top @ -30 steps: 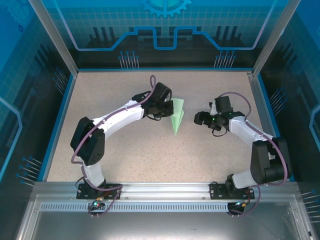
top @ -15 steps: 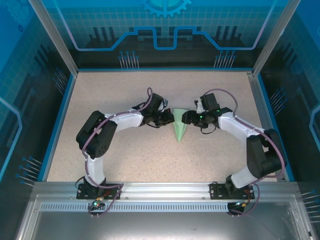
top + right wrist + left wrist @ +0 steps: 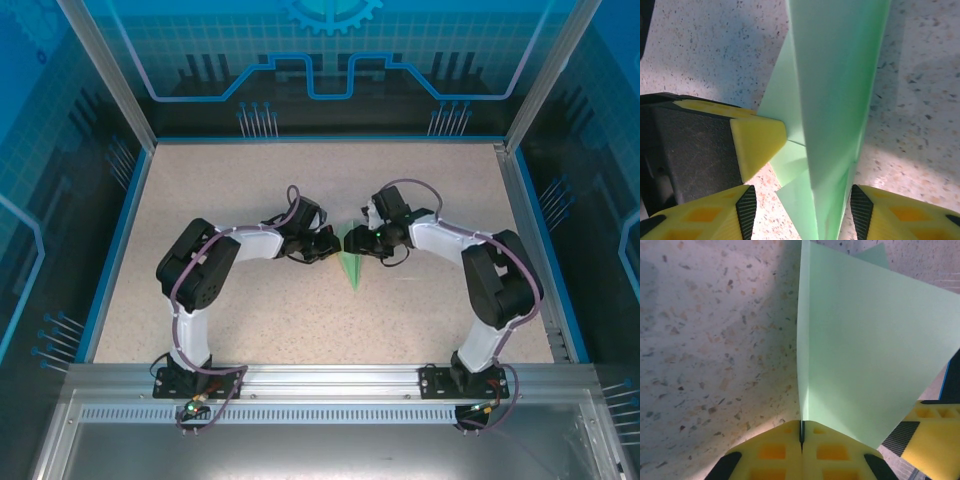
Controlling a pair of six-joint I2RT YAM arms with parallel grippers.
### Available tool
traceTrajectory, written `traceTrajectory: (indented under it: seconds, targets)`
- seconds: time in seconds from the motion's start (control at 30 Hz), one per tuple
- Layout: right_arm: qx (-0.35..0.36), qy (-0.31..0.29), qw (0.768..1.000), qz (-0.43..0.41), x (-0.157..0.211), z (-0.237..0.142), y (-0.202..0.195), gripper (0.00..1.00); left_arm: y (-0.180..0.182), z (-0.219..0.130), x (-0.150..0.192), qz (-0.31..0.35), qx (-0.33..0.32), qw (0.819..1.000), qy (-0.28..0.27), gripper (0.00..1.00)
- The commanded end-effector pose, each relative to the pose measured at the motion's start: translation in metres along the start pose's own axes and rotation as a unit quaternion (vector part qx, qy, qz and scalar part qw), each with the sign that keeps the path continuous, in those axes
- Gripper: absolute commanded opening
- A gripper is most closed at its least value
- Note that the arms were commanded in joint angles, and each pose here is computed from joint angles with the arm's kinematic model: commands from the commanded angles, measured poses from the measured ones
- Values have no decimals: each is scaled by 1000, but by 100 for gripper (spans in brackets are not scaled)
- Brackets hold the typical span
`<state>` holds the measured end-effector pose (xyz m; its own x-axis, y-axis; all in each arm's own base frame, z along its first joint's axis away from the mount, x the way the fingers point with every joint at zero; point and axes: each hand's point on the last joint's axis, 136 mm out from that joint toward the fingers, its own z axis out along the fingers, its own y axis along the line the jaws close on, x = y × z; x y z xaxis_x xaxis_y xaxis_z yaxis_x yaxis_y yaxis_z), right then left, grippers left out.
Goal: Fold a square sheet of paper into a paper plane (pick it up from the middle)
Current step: Turn over a paper plane at the center of the table, then move the paper plane to the center of the table.
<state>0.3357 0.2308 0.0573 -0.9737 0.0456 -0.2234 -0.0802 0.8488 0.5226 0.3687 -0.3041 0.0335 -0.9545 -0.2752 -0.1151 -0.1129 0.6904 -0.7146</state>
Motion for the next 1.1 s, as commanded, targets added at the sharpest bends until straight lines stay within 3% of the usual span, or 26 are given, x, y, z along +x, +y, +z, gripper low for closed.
traceTrajectory:
  seconds: [0.0, 0.17, 0.33, 1.07]
  targets:
    - [3, 22, 1000, -3, 6, 5, 3, 53, 3, 2, 1, -7, 3, 1000, 6, 0]
    - [17, -6, 1000, -11, 2, -9, 3, 51, 4, 3, 1, -7, 2, 1000, 7, 0]
    - [8, -31, 999, -33, -3, -27, 14, 56, 4, 3, 2, -8, 0, 1000, 9, 0]
    - [18, 46, 999, -15, 18, 12, 2, 60, 10, 6, 4, -14, -10, 1000, 14, 0]
